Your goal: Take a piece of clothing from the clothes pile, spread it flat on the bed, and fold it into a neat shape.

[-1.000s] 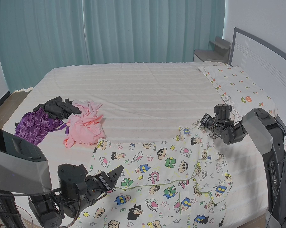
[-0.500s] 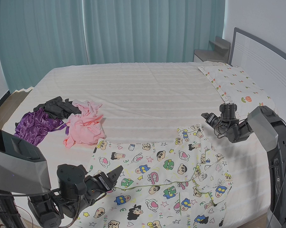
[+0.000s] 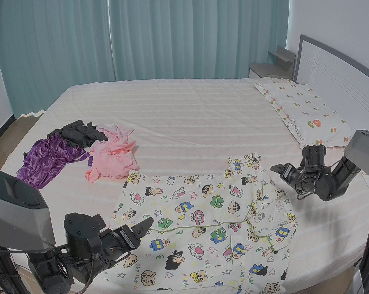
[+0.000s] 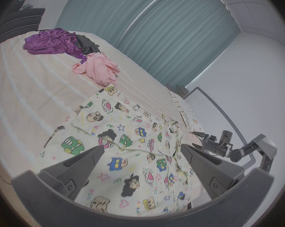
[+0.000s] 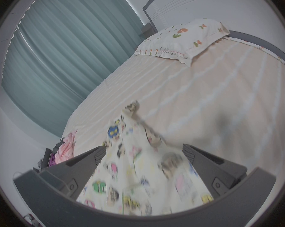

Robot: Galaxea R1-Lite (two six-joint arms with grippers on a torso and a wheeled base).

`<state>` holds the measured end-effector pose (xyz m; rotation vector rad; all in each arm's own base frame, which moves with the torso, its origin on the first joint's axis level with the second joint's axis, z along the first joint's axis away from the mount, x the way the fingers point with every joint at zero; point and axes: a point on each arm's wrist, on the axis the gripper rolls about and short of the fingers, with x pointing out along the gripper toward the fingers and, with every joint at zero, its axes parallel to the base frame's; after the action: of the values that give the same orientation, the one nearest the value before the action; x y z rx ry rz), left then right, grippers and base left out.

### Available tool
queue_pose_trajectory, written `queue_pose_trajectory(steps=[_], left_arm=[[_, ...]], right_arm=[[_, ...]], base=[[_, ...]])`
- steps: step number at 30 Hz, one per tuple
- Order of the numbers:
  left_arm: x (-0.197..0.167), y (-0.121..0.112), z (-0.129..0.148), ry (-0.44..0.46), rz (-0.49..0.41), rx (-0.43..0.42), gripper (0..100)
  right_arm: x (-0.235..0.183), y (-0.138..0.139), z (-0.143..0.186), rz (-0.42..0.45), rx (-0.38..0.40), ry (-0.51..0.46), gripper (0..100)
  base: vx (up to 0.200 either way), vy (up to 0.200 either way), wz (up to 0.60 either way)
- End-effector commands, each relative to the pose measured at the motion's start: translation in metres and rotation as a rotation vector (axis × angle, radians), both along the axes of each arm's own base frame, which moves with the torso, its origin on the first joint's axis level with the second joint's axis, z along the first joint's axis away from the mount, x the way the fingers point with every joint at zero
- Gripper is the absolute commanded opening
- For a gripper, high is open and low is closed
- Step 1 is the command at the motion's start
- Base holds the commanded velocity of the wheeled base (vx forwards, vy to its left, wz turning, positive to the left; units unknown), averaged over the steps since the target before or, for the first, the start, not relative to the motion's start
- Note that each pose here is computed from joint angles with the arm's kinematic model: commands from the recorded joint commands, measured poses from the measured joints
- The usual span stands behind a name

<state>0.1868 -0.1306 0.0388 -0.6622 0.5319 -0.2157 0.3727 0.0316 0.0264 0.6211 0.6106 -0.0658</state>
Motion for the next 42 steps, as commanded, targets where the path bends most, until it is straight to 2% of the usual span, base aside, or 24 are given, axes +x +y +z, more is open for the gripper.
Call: queue_pose_trajectory(steps=[1, 6, 10, 11, 13, 18, 23, 28, 32, 35, 38, 42], left_arm=[[-0.010, 0.023, 0.007, 0.035, -0.002, 0.017, 100], [-0.011, 0.028, 0.000, 0.099, -0.029, 0.076, 100], [-0.014, 0.030, -0.005, 0.137, -0.049, 0.112, 100], [-0.016, 0.033, -0.011, 0.190, -0.068, 0.172, 100], [-0.016, 0.036, -0.014, 0.212, -0.075, 0.196, 100], [-0.012, 0.045, -0.019, 0.237, -0.060, 0.234, 100], [0.001, 0.044, -0.042, 0.314, -0.043, 0.259, 100], [0.018, 0.039, -0.058, 0.352, 0.010, 0.223, 100], [0.022, 0.037, -0.064, 0.370, 0.030, 0.202, 100], [0.039, 0.034, -0.071, 0.367, 0.088, 0.149, 100], [0.046, 0.032, -0.073, 0.350, 0.151, 0.131, 100], [0.054, 0.031, -0.071, 0.327, 0.190, 0.105, 100]], right_arm=[[-0.104, -0.006, 0.035, 0.088, 0.001, -0.057, 100], [-0.133, -0.010, 0.023, 0.121, 0.007, -0.030, 100], [-0.141, -0.009, 0.018, 0.133, 0.014, -0.016, 100], [-0.149, -0.009, 0.012, 0.147, 0.011, 0.011, 100], [-0.155, -0.009, 0.007, 0.170, 0.009, 0.034, 100], [-0.168, -0.009, -0.005, 0.234, -0.005, 0.103, 100], [-0.171, -0.009, -0.013, 0.254, -0.023, 0.132, 100], [-0.174, -0.009, -0.022, 0.257, -0.025, 0.153, 100], [-0.170, -0.009, -0.029, 0.272, -0.048, 0.133, 100], [-0.165, -0.009, -0.037, 0.287, -0.079, 0.118, 100], [-0.165, -0.009, -0.037, 0.292, -0.081, 0.114, 100], [-0.165, -0.008, -0.036, 0.300, -0.084, 0.115, 100]], base=[[-0.200, 0.000, 0.00], [-0.200, 0.000, 0.00], [-0.200, 0.000, 0.00], [-0.200, 0.000, 0.00], [-0.200, 0.000, 0.00], [0.000, 0.000, 0.00], [0.000, 0.000, 0.00], [0.000, 0.000, 0.00], [0.000, 0.000, 0.00], [0.000, 0.000, 0.00], [0.000, 0.000, 0.00], [0.000, 0.000, 0.00]])
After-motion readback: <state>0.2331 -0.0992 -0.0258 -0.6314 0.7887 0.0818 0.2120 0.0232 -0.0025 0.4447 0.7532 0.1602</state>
